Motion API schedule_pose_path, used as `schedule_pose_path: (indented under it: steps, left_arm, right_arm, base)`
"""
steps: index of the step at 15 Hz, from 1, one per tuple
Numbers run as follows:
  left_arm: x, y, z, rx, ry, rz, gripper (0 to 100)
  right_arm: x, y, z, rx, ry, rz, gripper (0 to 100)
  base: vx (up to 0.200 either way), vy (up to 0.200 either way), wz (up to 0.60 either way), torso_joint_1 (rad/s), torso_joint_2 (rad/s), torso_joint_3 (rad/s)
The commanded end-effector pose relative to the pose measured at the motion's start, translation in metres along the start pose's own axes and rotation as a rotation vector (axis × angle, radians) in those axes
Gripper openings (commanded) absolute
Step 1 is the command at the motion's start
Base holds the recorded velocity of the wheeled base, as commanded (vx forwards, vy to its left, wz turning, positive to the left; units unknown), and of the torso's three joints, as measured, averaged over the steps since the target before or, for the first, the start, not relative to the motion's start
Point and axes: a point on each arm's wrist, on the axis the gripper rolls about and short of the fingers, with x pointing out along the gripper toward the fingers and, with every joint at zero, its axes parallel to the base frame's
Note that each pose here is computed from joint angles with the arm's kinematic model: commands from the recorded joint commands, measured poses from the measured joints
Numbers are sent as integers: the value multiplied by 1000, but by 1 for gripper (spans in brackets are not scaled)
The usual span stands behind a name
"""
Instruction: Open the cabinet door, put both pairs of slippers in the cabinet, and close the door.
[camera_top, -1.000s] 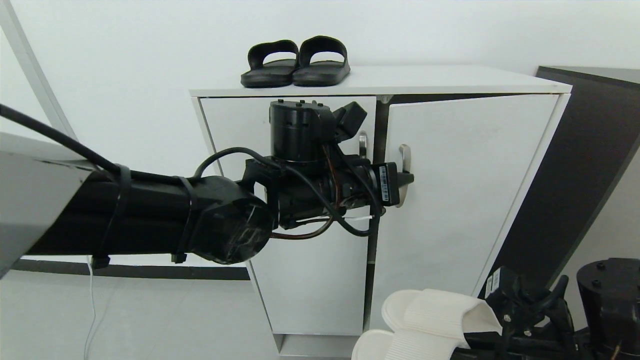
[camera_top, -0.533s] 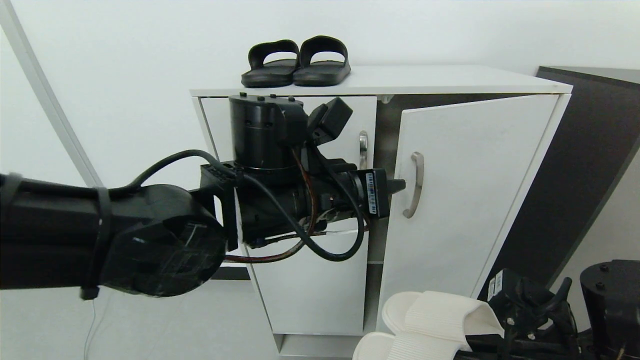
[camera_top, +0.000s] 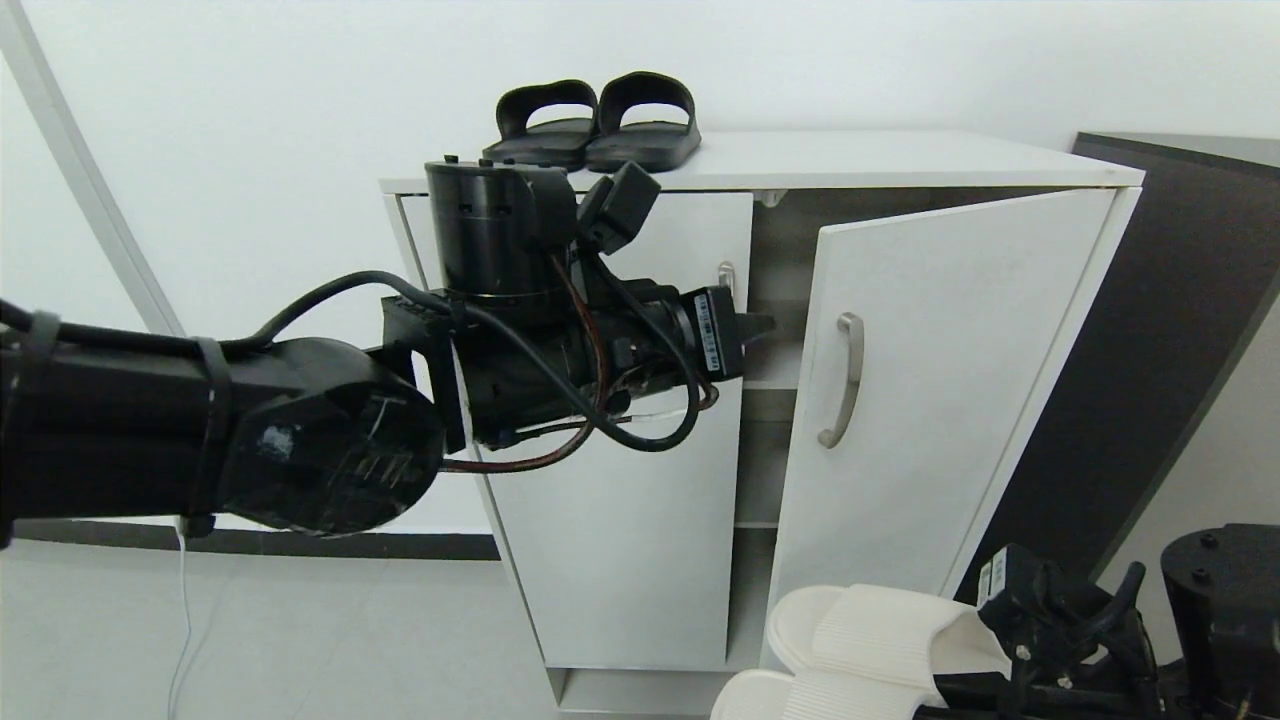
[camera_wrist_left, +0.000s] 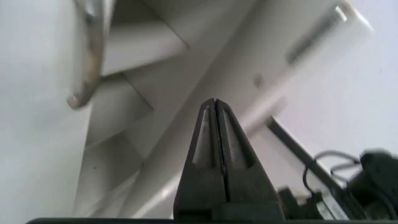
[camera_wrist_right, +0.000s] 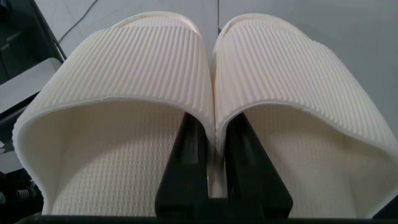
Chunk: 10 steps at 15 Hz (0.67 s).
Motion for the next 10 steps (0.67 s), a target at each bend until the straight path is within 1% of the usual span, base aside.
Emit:
schedule_pose_path:
  steps: [1, 2, 5, 7, 10]
  left_arm:
    - [21, 12, -8, -17, -10, 2, 0]
    - [27, 14, -11, -12, -22, -3, 0]
    - [37, 20, -15, -10, -23, -2, 0]
    - [47, 25, -18, -4, -45, -8, 0]
    - [51, 27, -19, -7, -51, -8, 0]
  right_arm:
    - [1, 0, -1, 0, 6, 0, 0]
    - [1, 0, -1, 0, 9, -2, 0]
    - [2, 0, -3, 1, 15, -1, 0]
    - [3, 0, -3, -13, 21, -2, 0]
    - [3, 0, -4, -15, 24, -2, 0]
  base:
    - [0, 0, 0, 0, 0, 0]
    - [0, 0, 0, 0, 0, 0]
    - [0, 0, 0, 0, 0, 0]
    - [0, 0, 0, 0, 0, 0]
    - [-200, 0, 0, 4, 1, 1]
